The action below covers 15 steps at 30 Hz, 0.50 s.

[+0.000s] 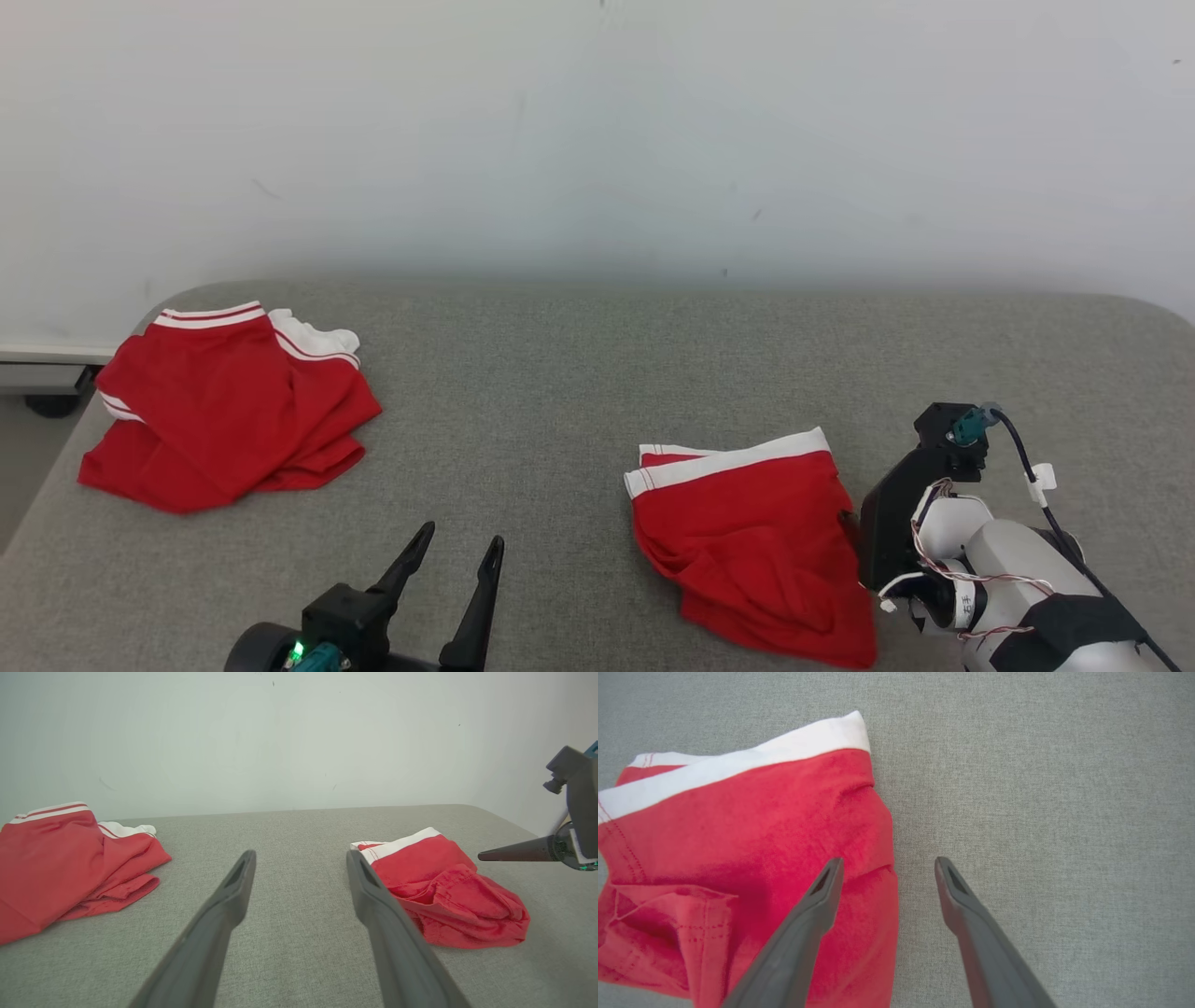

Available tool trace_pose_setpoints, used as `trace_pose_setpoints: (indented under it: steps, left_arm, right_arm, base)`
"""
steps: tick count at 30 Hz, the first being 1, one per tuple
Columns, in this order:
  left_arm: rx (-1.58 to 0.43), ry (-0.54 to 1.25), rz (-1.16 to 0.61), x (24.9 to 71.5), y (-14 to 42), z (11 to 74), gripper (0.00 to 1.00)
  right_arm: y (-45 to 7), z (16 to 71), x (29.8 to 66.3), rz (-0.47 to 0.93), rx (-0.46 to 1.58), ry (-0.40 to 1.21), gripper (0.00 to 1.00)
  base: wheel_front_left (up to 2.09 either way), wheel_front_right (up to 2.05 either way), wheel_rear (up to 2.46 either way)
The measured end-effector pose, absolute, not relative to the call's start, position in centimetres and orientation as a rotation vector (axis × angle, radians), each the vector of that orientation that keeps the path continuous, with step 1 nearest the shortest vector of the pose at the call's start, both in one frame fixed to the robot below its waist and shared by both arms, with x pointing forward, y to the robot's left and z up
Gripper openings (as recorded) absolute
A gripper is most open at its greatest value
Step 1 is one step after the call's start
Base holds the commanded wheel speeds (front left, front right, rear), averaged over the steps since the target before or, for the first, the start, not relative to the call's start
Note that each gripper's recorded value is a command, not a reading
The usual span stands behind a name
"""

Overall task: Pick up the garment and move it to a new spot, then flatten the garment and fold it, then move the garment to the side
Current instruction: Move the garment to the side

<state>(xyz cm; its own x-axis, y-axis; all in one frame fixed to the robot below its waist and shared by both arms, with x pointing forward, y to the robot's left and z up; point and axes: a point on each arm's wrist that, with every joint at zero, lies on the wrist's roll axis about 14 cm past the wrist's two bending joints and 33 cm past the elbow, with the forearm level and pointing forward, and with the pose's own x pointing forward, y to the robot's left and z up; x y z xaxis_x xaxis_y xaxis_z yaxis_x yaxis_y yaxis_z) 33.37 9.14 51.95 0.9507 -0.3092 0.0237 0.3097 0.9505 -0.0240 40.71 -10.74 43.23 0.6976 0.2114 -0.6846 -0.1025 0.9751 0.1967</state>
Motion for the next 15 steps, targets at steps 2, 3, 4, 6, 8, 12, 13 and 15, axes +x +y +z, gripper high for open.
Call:
trace_pose_setpoints:
  steps: [2, 3, 4, 6, 8, 12, 13, 15]
  left_arm:
    - [-0.031, -0.015, -0.312, 33.4, 9.1, 51.9, 1.00]
    - [-0.031, -0.016, -0.314, 33.5, 9.1, 51.9, 1.00]
    - [-0.030, -0.020, -0.315, 33.6, 9.2, 52.1, 1.00]
    - [-0.031, -0.022, -0.312, 33.7, 9.2, 52.2, 1.00]
    - [-0.031, -0.015, -0.309, 33.7, 9.3, 52.1, 1.00]
    - [-0.033, -0.006, -0.296, 33.7, 9.8, 51.9, 1.00]
    - [-0.033, -0.004, -0.291, 33.7, 10.0, 51.8, 1.00]
    - [-0.034, 0.002, -0.283, 33.6, 10.2, 51.6, 1.00]
  right_arm:
    - [-10.5, 43.0, 40.8, 0.176, 0.157, 0.782, 1.00]
    - [-10.2, 43.0, 40.9, 0.181, 0.158, 0.783, 1.00]
    - [-10.0, 42.9, 41.0, 0.184, 0.165, 0.781, 1.00]
    - [-9.5, 42.7, 41.1, 0.190, 0.169, 0.786, 1.00]
    - [-9.2, 42.4, 41.2, 0.193, 0.170, 0.795, 1.00]
    - [-9.0, 41.2, 41.1, 0.192, 0.152, 0.830, 1.00]
    - [-8.9, 41.0, 41.1, 0.191, 0.149, 0.832, 1.00]
    - [-9.0, 40.6, 41.1, 0.184, 0.156, 0.847, 1.00]
  base:
    - [0.00, 0.00, 0.00]
    - [0.00, 0.00, 0.00]
    - [0.00, 0.00, 0.00]
    - [0.00, 0.00, 0.00]
    - [0.00, 0.00, 0.00]
    - [0.00, 0.00, 0.00]
    - [0.00, 0.00, 0.00]
    - [0.00, 0.00, 0.00]
